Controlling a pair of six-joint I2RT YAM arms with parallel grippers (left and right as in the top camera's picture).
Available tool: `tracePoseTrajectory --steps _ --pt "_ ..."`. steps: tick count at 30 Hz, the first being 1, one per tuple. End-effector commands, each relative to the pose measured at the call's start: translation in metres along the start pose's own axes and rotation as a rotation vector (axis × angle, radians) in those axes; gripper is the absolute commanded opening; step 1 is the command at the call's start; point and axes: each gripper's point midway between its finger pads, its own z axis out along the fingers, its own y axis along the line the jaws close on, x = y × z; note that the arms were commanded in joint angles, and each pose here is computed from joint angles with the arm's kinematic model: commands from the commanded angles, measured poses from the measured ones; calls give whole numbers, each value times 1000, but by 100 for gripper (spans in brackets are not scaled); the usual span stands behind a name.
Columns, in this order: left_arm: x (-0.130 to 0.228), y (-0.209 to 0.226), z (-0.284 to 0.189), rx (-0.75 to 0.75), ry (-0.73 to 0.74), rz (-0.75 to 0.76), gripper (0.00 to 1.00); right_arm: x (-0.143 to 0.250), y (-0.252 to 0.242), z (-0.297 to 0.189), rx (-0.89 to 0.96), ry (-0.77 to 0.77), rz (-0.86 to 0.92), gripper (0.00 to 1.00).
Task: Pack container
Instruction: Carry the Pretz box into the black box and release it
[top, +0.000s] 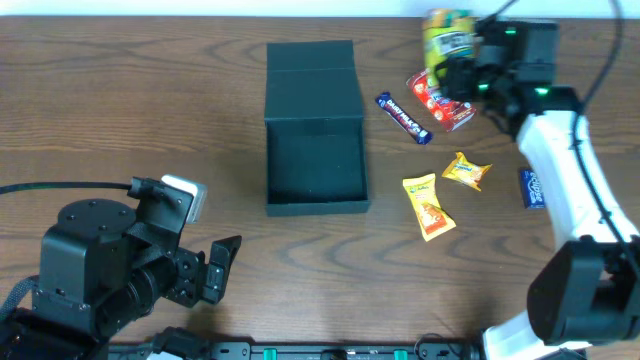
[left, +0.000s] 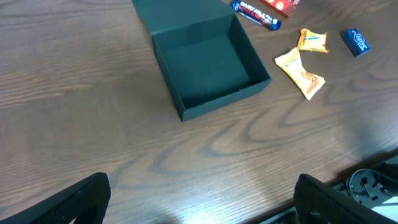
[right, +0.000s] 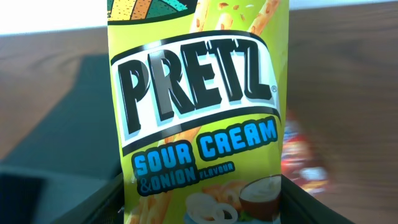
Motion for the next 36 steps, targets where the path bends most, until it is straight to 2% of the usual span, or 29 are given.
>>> tracePoseTrajectory --steps 1,6,12,17,25,36 --pt "-3 -2 -4 6 -15 9 95 9 50 3 -75 35 23 60" --pt "-3 -2 -4 6 -15 9 95 37 113 12 -125 95 -61 61" --pt "-3 -2 -4 6 -15 9 95 80 150 17 -19 176 5 59" --pt "-3 -2 -4 6 -15 9 95 121 159 25 102 252 102 57" --pt "-3 -2 -4 6 -15 9 95 167 165 42 181 356 98 56" --pt "-3 -2 -4 6 -14 9 95 184 145 44 287 400 76 56"
